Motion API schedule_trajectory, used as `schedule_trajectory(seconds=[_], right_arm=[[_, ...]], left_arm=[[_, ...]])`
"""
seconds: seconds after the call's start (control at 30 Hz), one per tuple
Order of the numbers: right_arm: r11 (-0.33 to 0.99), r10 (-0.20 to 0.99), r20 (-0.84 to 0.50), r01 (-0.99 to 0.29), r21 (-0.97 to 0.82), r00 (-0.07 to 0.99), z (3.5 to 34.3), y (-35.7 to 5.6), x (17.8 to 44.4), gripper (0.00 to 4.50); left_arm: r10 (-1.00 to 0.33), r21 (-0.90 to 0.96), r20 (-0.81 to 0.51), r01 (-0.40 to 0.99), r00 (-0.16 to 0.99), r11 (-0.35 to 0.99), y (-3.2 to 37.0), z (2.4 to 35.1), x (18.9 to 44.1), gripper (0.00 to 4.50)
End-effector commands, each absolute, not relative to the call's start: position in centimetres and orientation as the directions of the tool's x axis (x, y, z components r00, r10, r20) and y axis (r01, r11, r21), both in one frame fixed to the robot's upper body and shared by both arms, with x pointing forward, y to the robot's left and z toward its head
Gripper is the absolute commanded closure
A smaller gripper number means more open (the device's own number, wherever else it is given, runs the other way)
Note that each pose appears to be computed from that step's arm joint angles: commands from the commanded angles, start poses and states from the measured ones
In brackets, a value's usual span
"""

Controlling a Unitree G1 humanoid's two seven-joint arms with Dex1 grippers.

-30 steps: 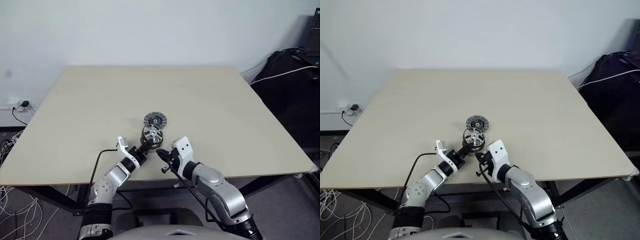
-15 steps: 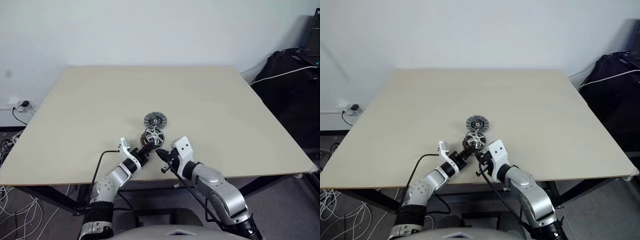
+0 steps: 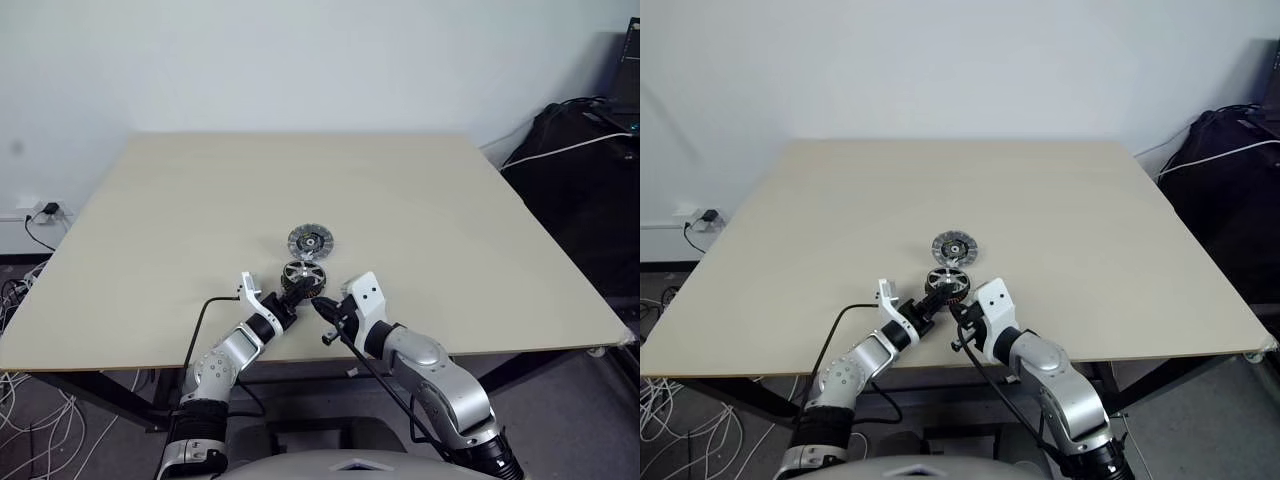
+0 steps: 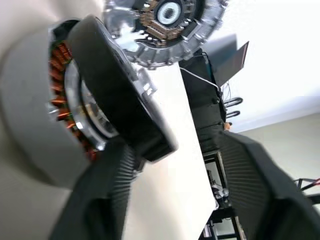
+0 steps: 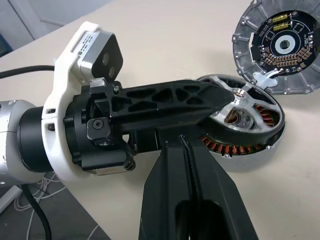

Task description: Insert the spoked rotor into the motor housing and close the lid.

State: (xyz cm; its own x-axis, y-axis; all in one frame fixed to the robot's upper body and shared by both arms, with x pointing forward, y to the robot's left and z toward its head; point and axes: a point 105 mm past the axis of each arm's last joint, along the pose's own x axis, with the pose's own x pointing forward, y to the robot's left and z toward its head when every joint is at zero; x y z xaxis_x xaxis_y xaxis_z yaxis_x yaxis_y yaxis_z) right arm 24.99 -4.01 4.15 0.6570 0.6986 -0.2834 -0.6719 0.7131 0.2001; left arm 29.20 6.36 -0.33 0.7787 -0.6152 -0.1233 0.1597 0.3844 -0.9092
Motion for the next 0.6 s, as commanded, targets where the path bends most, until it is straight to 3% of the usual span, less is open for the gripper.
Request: schedule_trajectory(seconds=[0.03,0.6], right_arm=[[0.711,0.702,-0.237,-0.680,0.181,0.671,5.3,-3.9,25.5,4.50],[0.705,0.708,-0.236,-0.683,0.189,0.666,5.3,-3.6,25.4,4.50]], left_arm=[[-0.614,-0.912,-0.045,0.218,0.788,0.347,5.1,1.6,29.5,1.82],[-0.552,-0.889,-0.037,0.224,0.833,0.399,7.3,3.2,28.3,1.82]])
